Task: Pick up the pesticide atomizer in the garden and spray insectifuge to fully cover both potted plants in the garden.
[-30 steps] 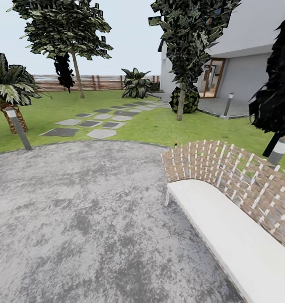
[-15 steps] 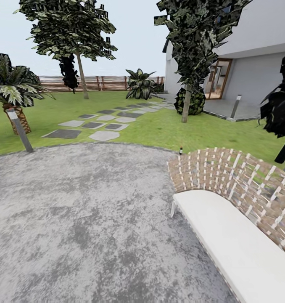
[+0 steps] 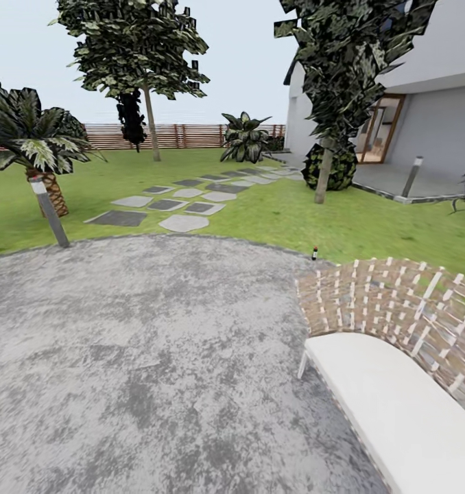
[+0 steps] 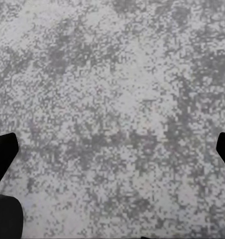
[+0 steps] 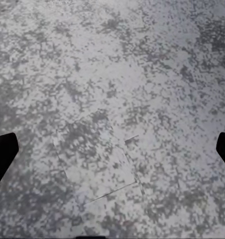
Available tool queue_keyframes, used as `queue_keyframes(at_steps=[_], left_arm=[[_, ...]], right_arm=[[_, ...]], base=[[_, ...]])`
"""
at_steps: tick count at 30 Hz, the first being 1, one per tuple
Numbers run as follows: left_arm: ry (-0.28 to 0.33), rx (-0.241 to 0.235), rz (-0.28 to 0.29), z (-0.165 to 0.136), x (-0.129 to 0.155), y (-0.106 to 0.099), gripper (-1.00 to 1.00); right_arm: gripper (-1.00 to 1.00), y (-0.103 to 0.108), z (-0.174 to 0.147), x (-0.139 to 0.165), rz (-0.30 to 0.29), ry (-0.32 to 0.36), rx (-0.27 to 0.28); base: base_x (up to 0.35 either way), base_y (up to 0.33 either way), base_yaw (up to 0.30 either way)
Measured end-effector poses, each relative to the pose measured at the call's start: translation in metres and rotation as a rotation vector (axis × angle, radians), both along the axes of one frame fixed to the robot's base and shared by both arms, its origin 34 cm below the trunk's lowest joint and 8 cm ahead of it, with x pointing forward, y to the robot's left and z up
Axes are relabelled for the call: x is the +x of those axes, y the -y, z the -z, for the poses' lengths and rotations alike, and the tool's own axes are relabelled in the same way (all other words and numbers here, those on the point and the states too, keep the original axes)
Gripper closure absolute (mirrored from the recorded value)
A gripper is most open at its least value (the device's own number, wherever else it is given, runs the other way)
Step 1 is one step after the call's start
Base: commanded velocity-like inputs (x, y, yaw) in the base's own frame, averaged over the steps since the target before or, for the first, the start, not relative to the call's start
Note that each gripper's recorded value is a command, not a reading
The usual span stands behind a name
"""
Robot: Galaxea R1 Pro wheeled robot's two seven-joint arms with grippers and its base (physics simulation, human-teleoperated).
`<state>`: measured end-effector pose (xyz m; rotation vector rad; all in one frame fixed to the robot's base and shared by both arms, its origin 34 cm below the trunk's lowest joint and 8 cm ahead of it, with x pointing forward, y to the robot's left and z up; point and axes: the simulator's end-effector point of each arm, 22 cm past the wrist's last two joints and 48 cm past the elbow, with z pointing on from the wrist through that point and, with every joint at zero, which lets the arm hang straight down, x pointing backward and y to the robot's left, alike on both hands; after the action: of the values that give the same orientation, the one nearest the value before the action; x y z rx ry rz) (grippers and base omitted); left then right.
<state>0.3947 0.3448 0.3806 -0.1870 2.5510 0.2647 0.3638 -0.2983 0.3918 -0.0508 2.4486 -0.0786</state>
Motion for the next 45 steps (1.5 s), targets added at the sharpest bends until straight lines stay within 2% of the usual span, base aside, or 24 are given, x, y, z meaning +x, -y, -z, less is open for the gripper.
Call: queue_keyframes(at_steps=[22,45], left_arm=[[0.0,0.0,0.0,0.0,0.0,0.0,-1.0],[-0.001,0.0,0.002,0.0001,-0.0002,0.0002,-1.0]], right_arm=[[-1.0,0.0001,0.0,0.0,0.001,0.0,0.0],[-1.0,0.0025,-0.0023,0.0041,0.007,0.011,-0.001]], base=[[0.337,0.119,0.266],[0.337,0.005,0.011]])
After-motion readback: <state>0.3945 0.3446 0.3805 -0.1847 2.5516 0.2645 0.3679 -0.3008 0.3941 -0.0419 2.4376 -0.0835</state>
